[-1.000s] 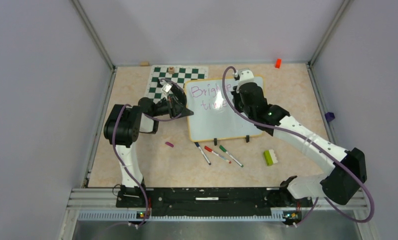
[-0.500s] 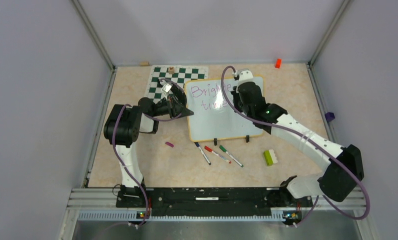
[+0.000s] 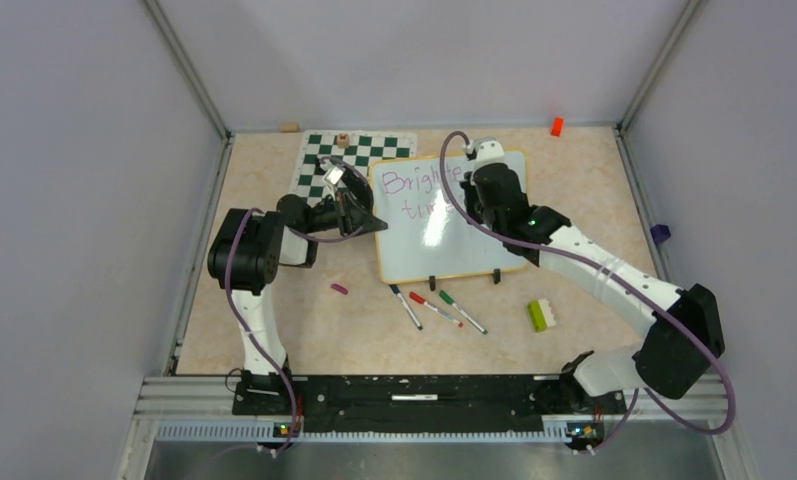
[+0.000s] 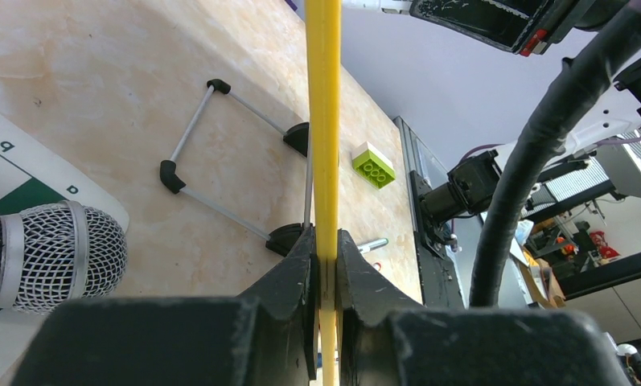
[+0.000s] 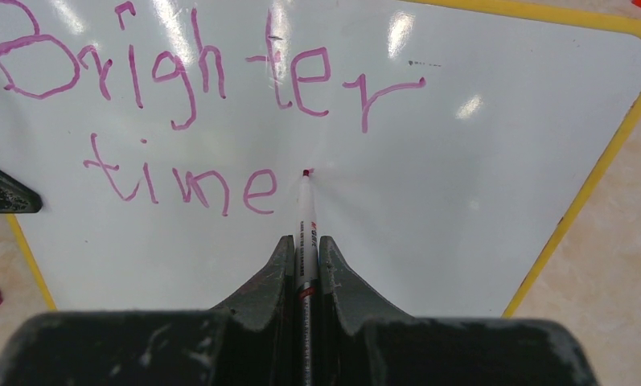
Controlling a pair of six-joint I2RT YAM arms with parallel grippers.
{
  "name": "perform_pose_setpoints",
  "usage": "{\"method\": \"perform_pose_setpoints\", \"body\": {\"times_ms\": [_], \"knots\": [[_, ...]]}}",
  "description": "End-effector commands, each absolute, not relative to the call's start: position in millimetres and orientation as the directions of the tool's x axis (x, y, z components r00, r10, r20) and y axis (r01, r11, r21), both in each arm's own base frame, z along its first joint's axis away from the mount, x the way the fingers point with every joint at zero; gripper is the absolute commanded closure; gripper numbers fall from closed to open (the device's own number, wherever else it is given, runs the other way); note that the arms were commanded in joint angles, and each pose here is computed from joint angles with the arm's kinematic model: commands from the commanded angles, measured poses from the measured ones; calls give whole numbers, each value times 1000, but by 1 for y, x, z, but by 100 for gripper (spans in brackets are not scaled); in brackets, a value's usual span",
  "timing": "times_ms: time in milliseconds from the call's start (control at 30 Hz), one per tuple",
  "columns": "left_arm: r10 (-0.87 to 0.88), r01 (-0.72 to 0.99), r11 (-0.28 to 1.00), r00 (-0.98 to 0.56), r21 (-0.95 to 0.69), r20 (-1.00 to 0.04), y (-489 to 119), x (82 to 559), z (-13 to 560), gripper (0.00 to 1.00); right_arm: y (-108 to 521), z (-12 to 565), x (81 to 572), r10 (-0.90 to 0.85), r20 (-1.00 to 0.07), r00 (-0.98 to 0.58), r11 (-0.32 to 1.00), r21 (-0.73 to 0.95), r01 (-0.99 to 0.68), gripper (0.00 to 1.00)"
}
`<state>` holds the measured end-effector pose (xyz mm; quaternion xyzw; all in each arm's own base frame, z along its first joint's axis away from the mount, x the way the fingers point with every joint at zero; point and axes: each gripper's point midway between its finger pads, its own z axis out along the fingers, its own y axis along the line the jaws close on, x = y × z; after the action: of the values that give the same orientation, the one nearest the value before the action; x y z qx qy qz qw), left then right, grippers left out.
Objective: Write a sentence on the whiteboard
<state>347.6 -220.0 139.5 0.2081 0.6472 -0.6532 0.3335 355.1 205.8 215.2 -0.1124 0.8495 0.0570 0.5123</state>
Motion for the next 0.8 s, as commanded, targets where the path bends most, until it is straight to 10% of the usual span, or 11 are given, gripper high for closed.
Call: {"method": "perform_pose_setpoints", "body": {"times_ms": [0, 767], "knots": [[-171, 806, 43, -576, -590, -800, -223, 347, 160, 100, 214, 213, 359, -120, -881, -458, 961, 13, -277, 100], [-171, 807, 44, -575, -589, -800, -223, 346, 159, 100, 186, 196, 342, -171, -839, -517, 974, -64, -218, 100]]}}
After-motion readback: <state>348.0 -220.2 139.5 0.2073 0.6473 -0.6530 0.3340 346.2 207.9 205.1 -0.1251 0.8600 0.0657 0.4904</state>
